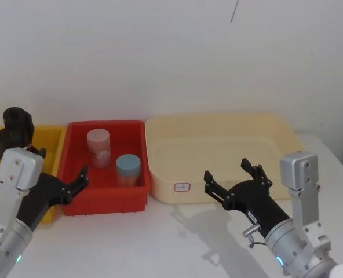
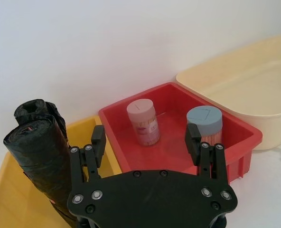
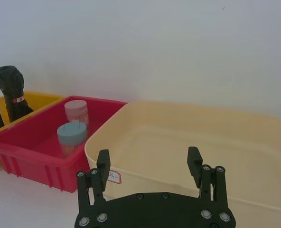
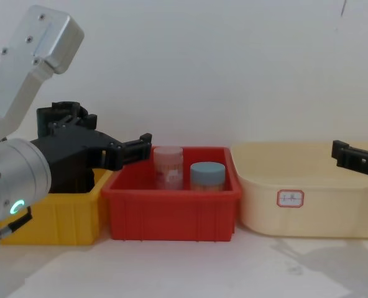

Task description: Pick up the garbage bag with the one hand and transfer it to the other hand.

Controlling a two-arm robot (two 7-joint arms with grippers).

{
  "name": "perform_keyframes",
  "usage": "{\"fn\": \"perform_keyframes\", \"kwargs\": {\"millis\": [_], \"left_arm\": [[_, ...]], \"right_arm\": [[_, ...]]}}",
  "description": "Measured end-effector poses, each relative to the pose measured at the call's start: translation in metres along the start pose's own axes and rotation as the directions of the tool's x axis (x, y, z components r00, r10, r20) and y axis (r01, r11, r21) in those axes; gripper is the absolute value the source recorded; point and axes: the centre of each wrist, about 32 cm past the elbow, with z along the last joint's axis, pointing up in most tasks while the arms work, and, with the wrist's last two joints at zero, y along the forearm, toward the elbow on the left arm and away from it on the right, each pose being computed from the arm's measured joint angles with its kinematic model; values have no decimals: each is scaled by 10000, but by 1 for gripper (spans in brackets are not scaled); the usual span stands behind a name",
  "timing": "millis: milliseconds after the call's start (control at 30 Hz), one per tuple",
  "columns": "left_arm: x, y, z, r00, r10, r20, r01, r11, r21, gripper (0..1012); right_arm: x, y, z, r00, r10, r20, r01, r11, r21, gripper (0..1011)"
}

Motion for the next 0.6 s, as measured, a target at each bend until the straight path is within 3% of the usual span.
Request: {"fn": "perform_keyframes", "kwargs": {"millis": [600], "left_arm": [[0,0,0,10000,-1,-1,1,10000,-1,1001]], "right_arm": [[0,0,0,10000,0,0,0,10000,0,999]]}}
